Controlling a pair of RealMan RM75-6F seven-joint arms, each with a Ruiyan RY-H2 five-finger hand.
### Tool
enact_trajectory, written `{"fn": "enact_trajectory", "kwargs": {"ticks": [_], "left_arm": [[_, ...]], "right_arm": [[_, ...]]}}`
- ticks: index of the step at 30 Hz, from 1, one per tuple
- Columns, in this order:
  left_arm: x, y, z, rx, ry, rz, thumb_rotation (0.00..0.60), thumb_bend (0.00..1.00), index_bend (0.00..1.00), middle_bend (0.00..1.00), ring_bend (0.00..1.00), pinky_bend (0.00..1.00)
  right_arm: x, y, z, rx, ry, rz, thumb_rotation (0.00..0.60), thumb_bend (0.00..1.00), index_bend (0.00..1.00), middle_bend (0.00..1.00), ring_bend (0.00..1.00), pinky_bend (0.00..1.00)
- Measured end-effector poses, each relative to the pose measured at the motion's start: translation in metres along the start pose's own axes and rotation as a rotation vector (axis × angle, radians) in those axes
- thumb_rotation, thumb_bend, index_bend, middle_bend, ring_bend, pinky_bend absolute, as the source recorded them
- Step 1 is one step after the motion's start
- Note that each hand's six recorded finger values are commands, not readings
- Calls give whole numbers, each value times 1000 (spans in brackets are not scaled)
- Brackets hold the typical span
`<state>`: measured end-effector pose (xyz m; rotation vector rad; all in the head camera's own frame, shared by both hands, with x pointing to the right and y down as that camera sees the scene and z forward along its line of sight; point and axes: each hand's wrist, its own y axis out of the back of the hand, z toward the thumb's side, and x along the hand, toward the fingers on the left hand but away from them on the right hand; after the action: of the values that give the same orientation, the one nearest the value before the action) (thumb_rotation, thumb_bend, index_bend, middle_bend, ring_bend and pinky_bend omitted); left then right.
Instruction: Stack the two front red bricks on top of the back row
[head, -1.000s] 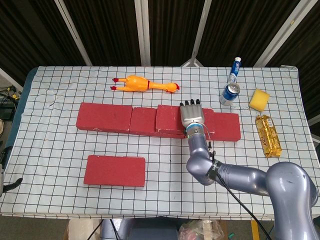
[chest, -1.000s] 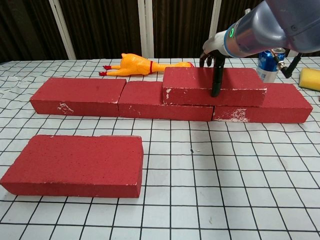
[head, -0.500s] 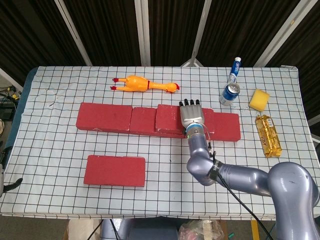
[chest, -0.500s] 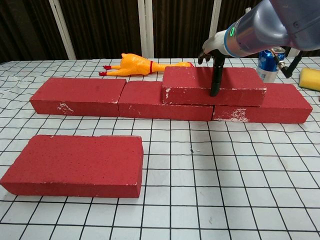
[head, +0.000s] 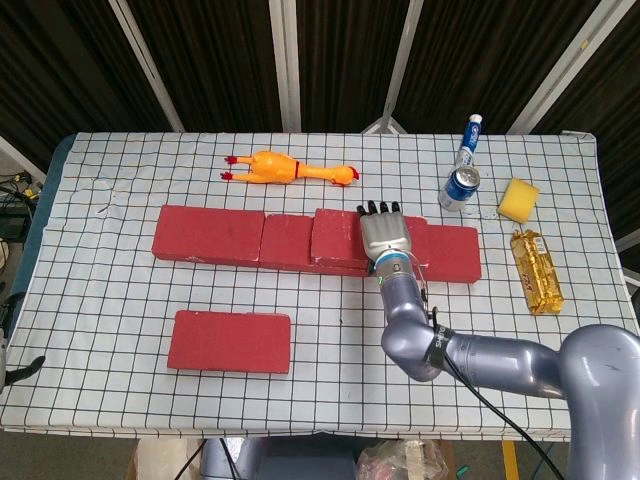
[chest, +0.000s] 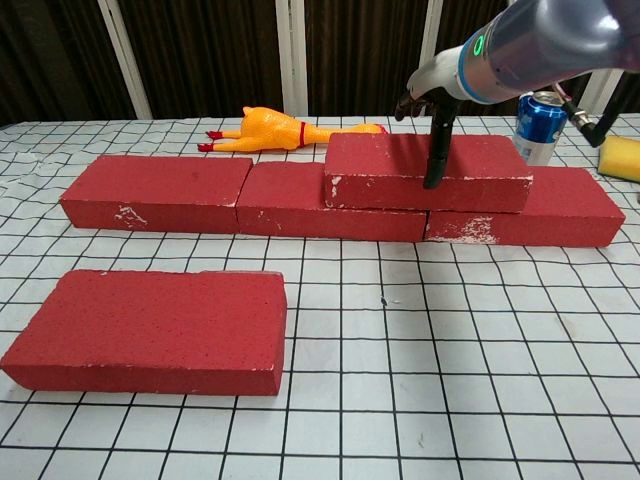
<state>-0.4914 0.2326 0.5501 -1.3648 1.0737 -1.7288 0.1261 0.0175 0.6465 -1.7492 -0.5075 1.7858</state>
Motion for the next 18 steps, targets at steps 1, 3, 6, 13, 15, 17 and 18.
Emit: {"fn": "enact_trajectory", "kwargs": {"ticks": [1, 3, 6, 13, 15, 17, 18], "left_arm": [[0, 0, 0, -2, -3, 0, 600, 0, 155, 0, 0, 117], [0, 0, 1, -7, -9, 1, 600, 0, 153, 0, 0, 117], [-1, 0, 2, -14, -20, -1, 600, 0, 148, 0, 0, 117], [-5, 2, 7, -35, -56, 5, 600, 0, 93, 0, 0, 118], [-5, 1, 8, -36, -61, 1, 600, 0, 85, 0, 0, 117], [-6, 0, 10, -39, -68, -3, 600, 0, 79, 0, 0, 117], [-6, -1, 11, -40, -72, -4, 600, 0, 77, 0, 0, 118]], "right_arm": [[4, 2, -1, -5, 9, -6, 600, 162, 10, 0, 0, 0], [14, 10, -7, -20, 30, -29, 600, 162, 10, 0, 0, 0], [32, 22, -25, -48, 49, -74, 600, 161, 10, 0, 0, 0], [71, 35, -90, -111, 46, -179, 600, 162, 9, 0, 0, 0], [82, 32, -109, -126, 48, -207, 600, 162, 10, 0, 0, 0], [91, 27, -124, -143, 53, -230, 600, 162, 10, 0, 0, 0], [97, 23, -134, -158, 58, -243, 600, 162, 10, 0, 0, 0]]}}
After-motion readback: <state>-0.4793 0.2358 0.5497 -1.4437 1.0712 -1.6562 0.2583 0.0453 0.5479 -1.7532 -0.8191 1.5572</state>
